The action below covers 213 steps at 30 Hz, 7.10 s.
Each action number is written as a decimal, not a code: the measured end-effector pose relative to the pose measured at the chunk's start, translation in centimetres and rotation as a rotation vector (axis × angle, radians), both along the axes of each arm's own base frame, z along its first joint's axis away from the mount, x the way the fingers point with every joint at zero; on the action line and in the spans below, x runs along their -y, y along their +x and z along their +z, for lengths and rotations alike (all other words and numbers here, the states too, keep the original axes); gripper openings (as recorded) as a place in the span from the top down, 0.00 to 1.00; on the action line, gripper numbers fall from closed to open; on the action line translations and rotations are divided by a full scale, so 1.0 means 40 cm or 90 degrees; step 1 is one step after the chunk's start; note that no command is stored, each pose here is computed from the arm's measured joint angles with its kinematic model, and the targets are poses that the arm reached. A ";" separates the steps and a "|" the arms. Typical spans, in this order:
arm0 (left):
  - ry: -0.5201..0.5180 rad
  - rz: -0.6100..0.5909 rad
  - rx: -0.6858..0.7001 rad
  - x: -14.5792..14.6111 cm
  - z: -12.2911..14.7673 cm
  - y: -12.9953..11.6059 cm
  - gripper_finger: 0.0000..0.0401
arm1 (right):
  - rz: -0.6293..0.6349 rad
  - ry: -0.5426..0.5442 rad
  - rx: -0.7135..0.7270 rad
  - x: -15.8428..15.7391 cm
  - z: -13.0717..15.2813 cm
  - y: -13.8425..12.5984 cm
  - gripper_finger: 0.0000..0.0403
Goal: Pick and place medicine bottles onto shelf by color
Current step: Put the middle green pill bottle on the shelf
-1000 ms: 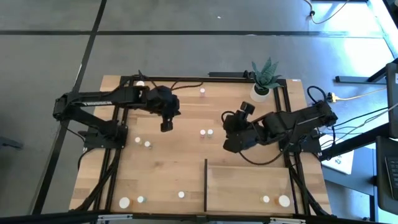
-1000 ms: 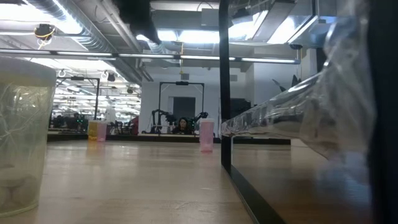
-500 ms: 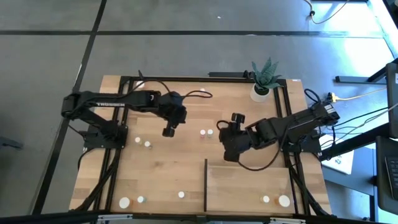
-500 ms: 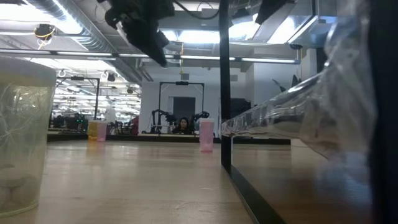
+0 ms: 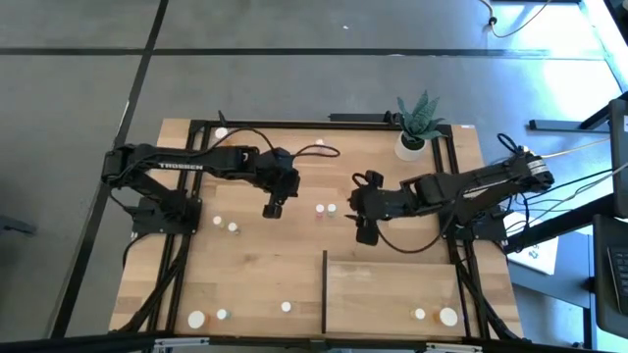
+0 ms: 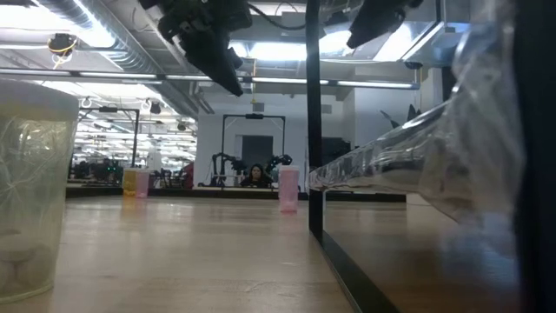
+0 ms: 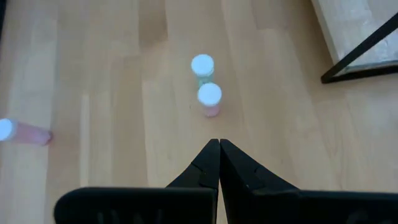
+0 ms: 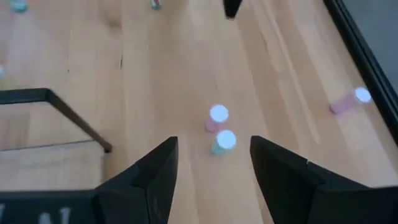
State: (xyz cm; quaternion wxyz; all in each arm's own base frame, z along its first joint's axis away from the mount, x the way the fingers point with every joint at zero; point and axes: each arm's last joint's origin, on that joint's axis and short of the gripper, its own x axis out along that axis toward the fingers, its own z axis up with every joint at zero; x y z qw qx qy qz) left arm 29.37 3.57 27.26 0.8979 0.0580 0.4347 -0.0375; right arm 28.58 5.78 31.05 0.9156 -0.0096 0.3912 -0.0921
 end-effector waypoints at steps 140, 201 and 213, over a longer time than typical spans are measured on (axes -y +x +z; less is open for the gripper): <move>-0.008 -0.007 -0.018 0.024 -0.010 0.004 1.00 | 0.021 0.064 -0.106 0.103 -0.172 0.066 0.69; -0.024 -0.215 0.241 0.392 0.064 0.013 1.00 | 0.096 0.193 -0.184 -0.483 -0.243 -0.167 0.69; -0.021 -0.217 0.243 0.392 0.064 0.014 1.00 | 0.101 0.186 -0.189 -0.497 -0.251 -0.164 0.69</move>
